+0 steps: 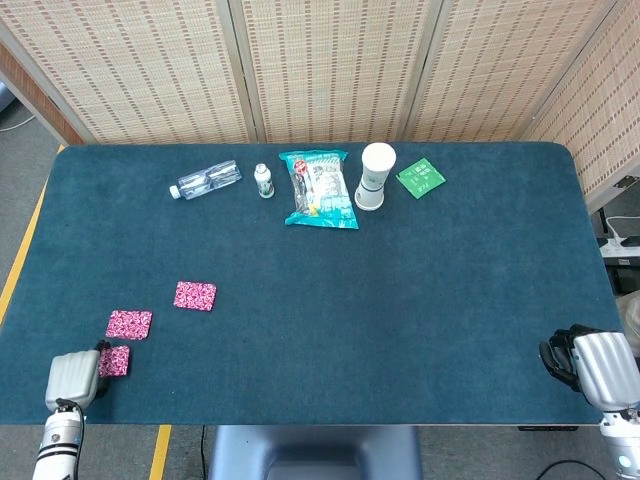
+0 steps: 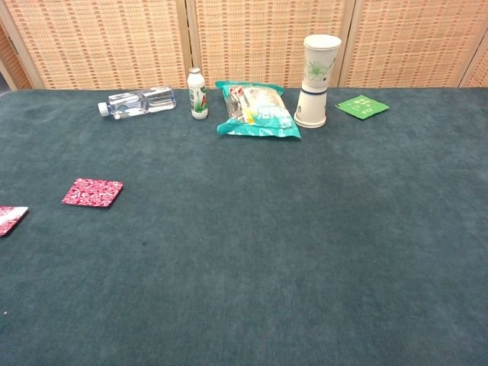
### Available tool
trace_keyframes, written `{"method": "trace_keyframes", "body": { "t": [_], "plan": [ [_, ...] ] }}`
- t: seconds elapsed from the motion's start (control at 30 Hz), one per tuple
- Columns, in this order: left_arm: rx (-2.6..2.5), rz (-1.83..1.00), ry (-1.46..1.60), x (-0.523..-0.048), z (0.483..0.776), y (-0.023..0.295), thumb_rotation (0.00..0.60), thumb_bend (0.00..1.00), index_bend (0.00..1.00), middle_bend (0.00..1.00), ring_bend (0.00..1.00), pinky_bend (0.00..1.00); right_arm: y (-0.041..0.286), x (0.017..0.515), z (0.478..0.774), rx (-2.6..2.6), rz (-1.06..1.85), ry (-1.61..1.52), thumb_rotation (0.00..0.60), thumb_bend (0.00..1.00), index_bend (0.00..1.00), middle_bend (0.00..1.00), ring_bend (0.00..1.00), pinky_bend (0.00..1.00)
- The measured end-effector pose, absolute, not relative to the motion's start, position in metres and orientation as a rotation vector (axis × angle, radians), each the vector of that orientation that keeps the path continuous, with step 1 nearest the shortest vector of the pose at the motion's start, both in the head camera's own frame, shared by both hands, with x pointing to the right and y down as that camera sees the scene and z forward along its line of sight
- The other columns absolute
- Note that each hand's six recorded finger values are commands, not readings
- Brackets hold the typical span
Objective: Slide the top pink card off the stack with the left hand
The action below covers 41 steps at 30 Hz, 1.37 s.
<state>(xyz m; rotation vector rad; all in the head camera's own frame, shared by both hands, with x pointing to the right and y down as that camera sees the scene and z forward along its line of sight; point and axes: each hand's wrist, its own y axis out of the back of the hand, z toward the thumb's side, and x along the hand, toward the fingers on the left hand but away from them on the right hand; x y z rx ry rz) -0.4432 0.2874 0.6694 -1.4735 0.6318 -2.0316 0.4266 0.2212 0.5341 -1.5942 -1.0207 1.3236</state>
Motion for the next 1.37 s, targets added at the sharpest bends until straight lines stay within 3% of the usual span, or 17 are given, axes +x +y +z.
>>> {"method": "trace_keyframes", "body": {
  "t": [0.7, 0.83, 0.9, 1.0, 1.03, 1.17, 1.37],
  "plan": [
    [-1.506, -1.98, 0.704, -0.435, 0.656, 0.28, 0.6, 0.26, 0.21, 1.0, 1.0, 1.0, 0.221, 0.427, 0.533, -1.596, 1.321, -1.024, 0.6, 0.41, 0.99, 0.83, 0.72, 0.84],
    [-1.497, -1.869, 0.77, -0.429, 0.64, 0.268, 0.6, 0.27, 0.27, 0.94, 0.99, 1.0, 0.221, 0.427, 0.533, -1.597, 1.32, -1.026, 0.6, 0.41, 0.99, 0.83, 0.72, 0.84],
    [-1.491, -1.771, 0.823, -0.425, 0.629, 0.26, 0.6, 0.27, 0.31, 0.77, 0.86, 0.87, 0.22, 0.427, 0.534, -1.596, 1.322, -1.025, 0.6, 0.41, 0.99, 0.83, 0.72, 0.84],
    [-1.505, -1.616, 0.89, -0.421, 0.613, 0.249, 0.6, 0.28, 0.3, 0.49, 0.52, 0.54, 0.22, 0.427, 0.535, -1.59, 1.327, -1.024, 0.6, 0.41, 0.99, 0.83, 0.72, 0.83],
    [-1.514, -1.58, 0.905, -0.422, 0.609, 0.247, 0.6, 0.28, 0.28, 0.42, 0.44, 0.49, 0.219, 0.427, 0.535, -1.588, 1.329, -1.023, 0.6, 0.41, 0.99, 0.83, 0.72, 0.84],
    [-1.55, -1.529, 0.921, -0.437, 0.596, 0.242, 0.6, 0.3, 0.21, 0.29, 0.34, 0.41, 0.219, 0.428, 0.537, -1.578, 1.34, -1.021, 0.6, 0.41, 0.99, 0.83, 0.72, 0.84],
    [-1.561, -1.538, 0.883, -0.45, 0.596, 0.244, 0.6, 0.31, 0.19, 0.28, 0.32, 0.38, 0.219, 0.427, 0.539, -1.562, 1.348, -1.018, 0.6, 0.41, 0.99, 0.83, 0.72, 0.84]
  ]
}}
